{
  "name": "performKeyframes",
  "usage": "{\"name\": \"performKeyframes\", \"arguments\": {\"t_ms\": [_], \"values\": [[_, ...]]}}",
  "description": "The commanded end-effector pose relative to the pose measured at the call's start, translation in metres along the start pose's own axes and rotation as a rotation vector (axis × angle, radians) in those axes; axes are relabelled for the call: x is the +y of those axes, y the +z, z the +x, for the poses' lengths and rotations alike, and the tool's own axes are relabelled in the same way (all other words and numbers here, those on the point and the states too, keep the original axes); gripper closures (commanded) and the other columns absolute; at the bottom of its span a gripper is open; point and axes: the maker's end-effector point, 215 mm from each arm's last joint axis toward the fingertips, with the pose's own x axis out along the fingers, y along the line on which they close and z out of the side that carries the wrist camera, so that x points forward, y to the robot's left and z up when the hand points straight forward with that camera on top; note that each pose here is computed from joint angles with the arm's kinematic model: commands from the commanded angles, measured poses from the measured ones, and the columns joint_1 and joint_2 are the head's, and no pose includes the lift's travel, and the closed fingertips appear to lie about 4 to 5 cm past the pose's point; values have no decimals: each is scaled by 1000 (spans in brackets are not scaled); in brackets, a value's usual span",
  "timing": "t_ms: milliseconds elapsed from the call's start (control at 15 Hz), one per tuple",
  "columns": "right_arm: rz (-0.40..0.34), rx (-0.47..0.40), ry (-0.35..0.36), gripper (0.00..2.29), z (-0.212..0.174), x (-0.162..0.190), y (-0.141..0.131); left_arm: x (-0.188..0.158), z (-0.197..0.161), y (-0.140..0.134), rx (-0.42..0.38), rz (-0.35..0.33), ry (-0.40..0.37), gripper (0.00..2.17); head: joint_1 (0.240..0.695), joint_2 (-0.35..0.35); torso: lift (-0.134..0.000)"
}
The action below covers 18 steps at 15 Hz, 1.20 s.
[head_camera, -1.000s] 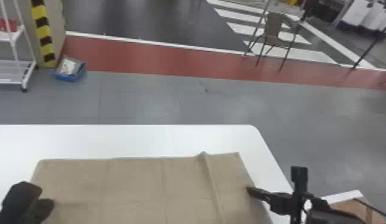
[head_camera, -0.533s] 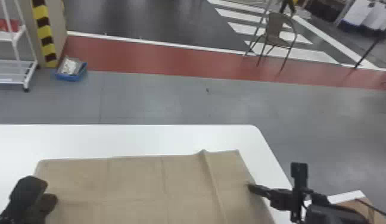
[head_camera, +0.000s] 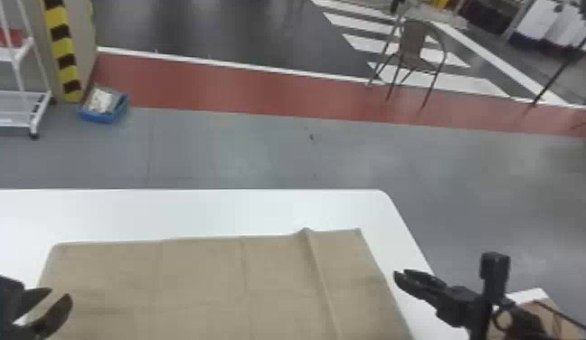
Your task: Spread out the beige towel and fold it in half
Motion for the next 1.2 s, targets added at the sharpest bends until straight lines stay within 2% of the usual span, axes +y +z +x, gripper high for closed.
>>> {"name": "performKeyframes", "arguments": {"t_ms": [0, 133, 267, 400, 467, 533, 600, 800, 933, 1133], "values": [[-149, -58, -18, 103, -28, 3, 16, 15, -26, 1, -44, -12, 31, 137, 695, -350, 0], [-220, -93, -3, 103, -46, 7, 20, 25, -49, 15, -166, 26, 56, 137, 695, -350, 0], [-366, -103, 10, 151, -68, 12, 19, 34, -59, -3, -136, 33, 68, 137, 695, -350, 0], [-513, -88, 52, 198, -82, 28, 11, 39, -65, -30, -75, 36, 72, 137, 695, -350, 0], [-608, -65, 72, 255, -88, 37, 2, 41, -68, -53, -15, 28, 75, 137, 695, -347, 0], [-652, -39, 90, 286, -92, 41, -8, 41, -72, -69, 31, 24, 75, 137, 695, -338, 0], [-668, -23, 105, 286, -98, 41, -14, 41, -77, -87, 83, 20, 73, 137, 695, -329, 0], [-688, 15, 100, 289, -107, 32, -22, 42, -93, -113, 152, 50, 60, 242, 695, -311, 0], [-693, 33, 85, 289, -112, 21, -23, 48, -105, -121, 170, 57, 63, 265, 695, -320, 0], [-669, 54, 52, 289, -117, 5, -23, 39, -119, -130, 190, 13, 4, 414, 695, -347, 0]]}}
